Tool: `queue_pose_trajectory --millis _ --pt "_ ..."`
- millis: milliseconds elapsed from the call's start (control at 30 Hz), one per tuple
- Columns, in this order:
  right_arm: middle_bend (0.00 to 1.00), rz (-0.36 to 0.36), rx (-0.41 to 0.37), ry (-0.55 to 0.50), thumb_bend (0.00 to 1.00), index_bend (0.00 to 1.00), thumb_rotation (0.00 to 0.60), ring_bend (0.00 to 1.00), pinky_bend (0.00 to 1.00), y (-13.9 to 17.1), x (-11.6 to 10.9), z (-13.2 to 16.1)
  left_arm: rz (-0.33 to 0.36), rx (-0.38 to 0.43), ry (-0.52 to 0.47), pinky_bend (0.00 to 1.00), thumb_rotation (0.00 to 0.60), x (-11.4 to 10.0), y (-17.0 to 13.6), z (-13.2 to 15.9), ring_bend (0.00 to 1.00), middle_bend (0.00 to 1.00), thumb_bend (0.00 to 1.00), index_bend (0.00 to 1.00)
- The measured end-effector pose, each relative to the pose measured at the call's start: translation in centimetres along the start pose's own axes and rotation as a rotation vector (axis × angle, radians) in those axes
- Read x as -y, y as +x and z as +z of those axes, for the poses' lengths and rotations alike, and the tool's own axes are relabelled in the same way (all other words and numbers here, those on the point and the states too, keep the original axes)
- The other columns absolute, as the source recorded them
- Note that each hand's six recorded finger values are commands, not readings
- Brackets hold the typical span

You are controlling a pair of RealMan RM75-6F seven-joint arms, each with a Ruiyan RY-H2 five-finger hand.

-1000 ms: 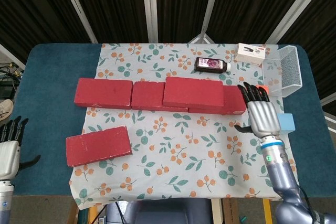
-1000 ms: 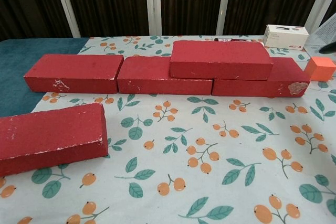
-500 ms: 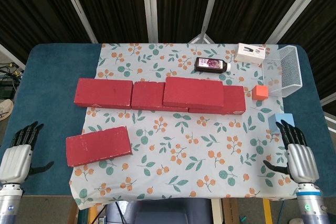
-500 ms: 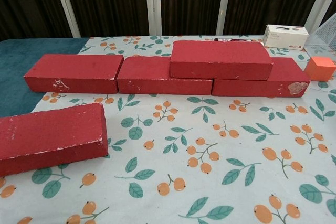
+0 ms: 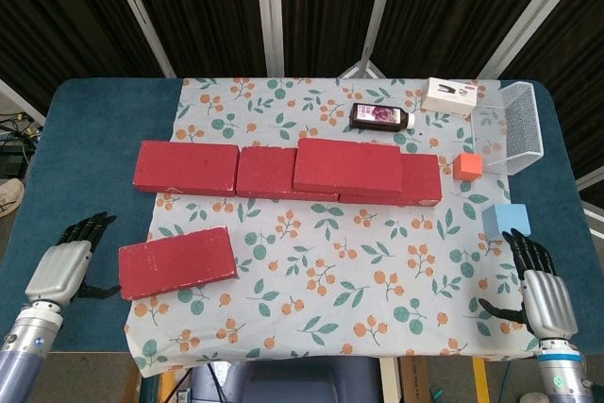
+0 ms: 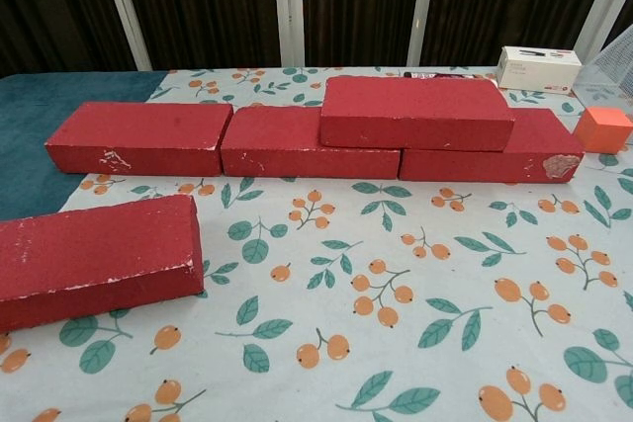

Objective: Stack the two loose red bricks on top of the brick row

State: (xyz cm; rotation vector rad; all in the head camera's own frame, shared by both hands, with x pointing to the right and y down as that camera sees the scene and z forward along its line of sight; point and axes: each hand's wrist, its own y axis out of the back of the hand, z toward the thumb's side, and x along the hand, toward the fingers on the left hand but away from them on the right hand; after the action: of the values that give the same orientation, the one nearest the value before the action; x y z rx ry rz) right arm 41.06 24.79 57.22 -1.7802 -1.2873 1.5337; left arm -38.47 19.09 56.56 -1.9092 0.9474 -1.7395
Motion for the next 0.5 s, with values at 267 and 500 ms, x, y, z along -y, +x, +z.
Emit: queue_pose_trajectory --millis 267,500 --pt "0.01 0.028 -0.023 -0.001 0.1 0.01 0.6 0.0 0.0 0.1 0.6 0.5 -0.094 0.005 0.036 0.03 0.6 0.9 2.5 2.1 0.0 0.0 0.0 0.0" --pt "0.01 0.028 -0.018 0.0 0.1 0.01 0.6 0.0 0.0 0.1 0.7 0.5 -0.177 0.017 0.045 0.03 0.6 3.7 4.4 4.4 0.0 0.0 0.0 0.0"
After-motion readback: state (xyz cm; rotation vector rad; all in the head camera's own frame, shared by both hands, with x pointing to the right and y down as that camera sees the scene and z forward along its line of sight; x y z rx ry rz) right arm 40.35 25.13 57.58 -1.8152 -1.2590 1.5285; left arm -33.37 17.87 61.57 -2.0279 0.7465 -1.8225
